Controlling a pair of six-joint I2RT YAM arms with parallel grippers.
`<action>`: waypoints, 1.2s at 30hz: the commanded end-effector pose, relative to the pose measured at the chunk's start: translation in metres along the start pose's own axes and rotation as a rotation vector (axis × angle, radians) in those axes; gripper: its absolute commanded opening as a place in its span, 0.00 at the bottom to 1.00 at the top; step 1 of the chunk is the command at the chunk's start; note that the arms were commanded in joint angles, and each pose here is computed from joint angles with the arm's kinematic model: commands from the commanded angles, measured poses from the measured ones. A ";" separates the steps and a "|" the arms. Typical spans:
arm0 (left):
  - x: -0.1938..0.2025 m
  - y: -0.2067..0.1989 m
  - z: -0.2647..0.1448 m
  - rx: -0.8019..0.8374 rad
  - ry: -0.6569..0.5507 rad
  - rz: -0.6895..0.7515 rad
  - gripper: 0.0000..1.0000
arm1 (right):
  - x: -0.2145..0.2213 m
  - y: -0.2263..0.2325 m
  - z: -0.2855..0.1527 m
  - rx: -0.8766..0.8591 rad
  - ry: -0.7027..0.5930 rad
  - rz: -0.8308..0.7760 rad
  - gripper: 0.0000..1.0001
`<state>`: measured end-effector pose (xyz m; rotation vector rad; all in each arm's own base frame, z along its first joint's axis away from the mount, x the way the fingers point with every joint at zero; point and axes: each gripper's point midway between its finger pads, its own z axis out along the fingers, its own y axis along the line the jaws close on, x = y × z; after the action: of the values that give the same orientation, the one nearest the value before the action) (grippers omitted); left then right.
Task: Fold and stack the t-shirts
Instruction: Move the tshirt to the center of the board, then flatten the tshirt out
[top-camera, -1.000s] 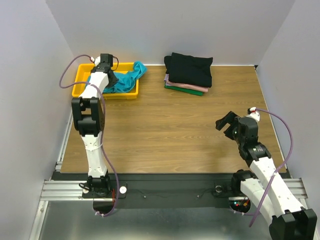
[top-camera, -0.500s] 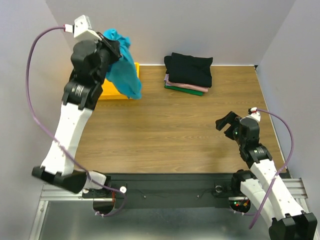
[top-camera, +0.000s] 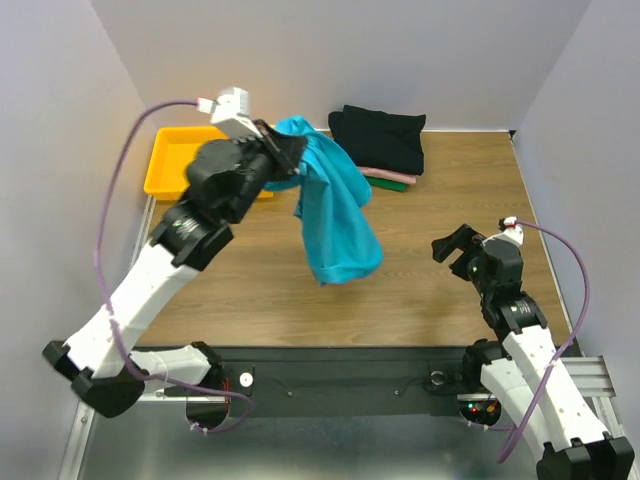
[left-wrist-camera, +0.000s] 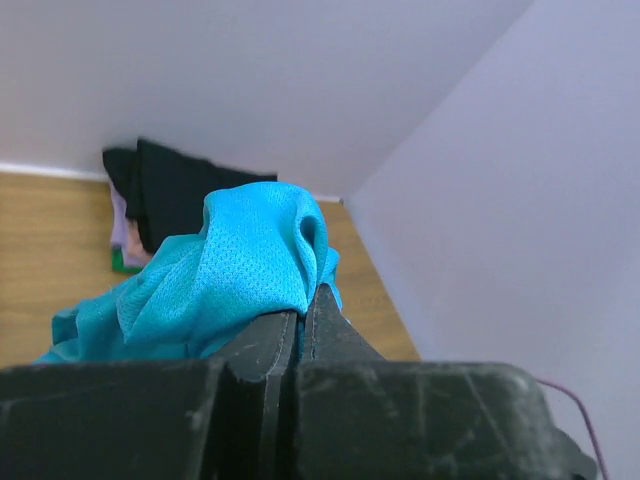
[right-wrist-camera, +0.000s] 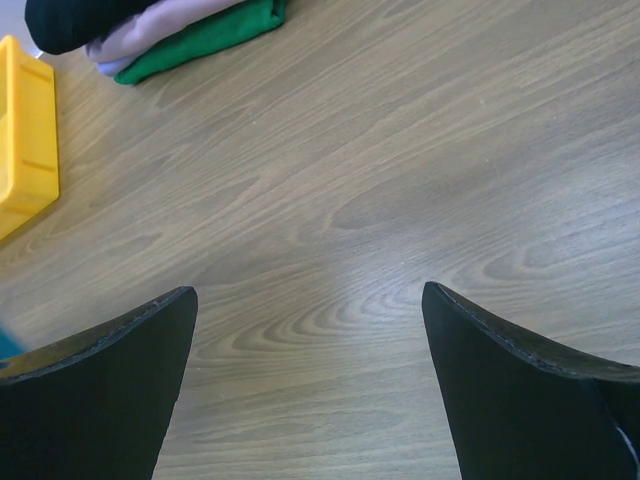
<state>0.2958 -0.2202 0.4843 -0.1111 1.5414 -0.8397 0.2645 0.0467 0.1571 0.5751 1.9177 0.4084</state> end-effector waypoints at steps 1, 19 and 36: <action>0.064 0.040 0.035 -0.149 0.091 -0.028 0.15 | -0.003 0.003 0.002 -0.006 0.004 -0.021 1.00; 0.189 0.218 -0.055 -0.735 0.253 -0.058 0.98 | 0.073 0.021 0.019 -0.047 0.337 -0.144 1.00; 0.233 0.292 -0.083 -0.859 0.311 -0.161 0.98 | 0.140 0.042 -0.007 0.031 0.479 -0.189 1.00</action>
<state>0.2854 -0.1037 0.1354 -0.7399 2.1253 -0.2456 0.2194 0.1604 0.0766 0.2428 2.4164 0.4561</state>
